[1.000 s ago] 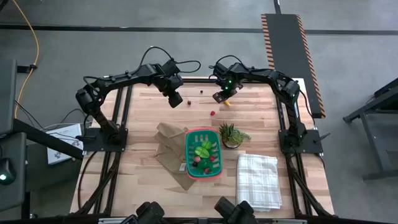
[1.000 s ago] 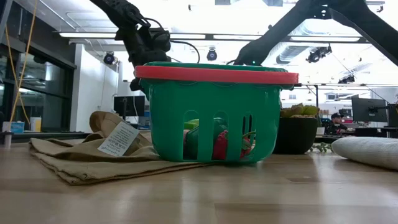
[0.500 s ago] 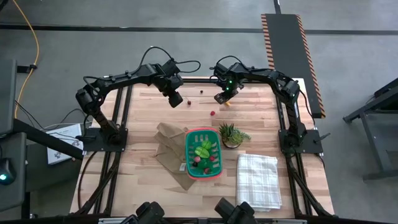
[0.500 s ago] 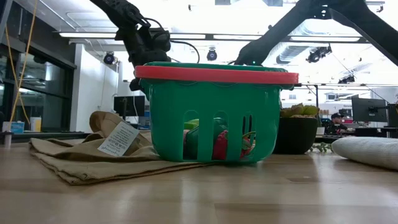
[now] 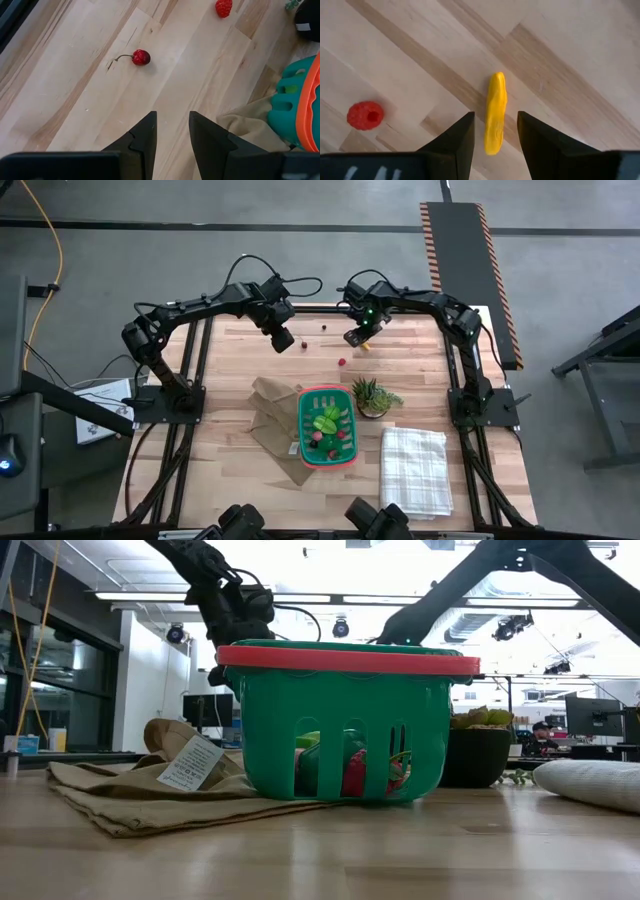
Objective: Pick and placing Produce into tupperware
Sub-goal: Put the yellow corn into the green basket
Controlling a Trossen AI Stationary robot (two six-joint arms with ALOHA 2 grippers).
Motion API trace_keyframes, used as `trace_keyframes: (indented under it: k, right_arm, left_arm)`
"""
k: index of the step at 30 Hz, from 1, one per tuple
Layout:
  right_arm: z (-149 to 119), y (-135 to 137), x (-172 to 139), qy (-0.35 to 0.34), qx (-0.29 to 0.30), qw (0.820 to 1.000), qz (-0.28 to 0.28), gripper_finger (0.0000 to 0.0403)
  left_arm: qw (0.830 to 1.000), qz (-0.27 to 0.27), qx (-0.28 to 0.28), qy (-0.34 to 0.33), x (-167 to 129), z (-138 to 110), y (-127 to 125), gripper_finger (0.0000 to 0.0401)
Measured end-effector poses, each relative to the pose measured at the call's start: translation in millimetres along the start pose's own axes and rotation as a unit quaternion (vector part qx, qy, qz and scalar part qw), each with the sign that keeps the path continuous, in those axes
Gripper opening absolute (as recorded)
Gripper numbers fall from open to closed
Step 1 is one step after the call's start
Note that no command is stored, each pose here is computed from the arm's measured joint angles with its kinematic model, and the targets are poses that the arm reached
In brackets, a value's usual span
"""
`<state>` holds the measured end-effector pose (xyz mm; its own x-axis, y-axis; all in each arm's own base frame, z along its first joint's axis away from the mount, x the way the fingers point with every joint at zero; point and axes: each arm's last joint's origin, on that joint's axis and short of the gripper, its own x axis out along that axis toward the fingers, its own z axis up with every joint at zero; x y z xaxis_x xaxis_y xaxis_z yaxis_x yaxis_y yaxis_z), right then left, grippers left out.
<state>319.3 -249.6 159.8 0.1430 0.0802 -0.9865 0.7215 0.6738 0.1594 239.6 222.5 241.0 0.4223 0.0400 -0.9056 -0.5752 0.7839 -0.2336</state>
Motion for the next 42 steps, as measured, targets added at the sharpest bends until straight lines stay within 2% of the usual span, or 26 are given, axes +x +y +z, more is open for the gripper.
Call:
trace_keyframes:
  k: [19, 30, 42]
  right_arm:
    - [0.2, -2.5, 17.7, 0.033, 0.003, 0.999, -0.002, 0.0137]
    - [7.6, 7.4, 12.2, 0.005, -0.025, 0.999, -0.037, 0.0136]
    - [6.0, 5.9, 12.0, 0.015, -0.024, 0.999, -0.037, 0.0057]
  left_arm:
    - [1.000, 0.000, -0.002, 0.000, 0.0, 0.0, 0.0, 0.0101]
    - [1.000, 0.000, -0.003, 0.000, -0.1, -0.1, 0.0, 0.0101]
    - [1.000, 0.000, -0.001, 0.000, -0.1, -0.1, 0.0, 0.0101]
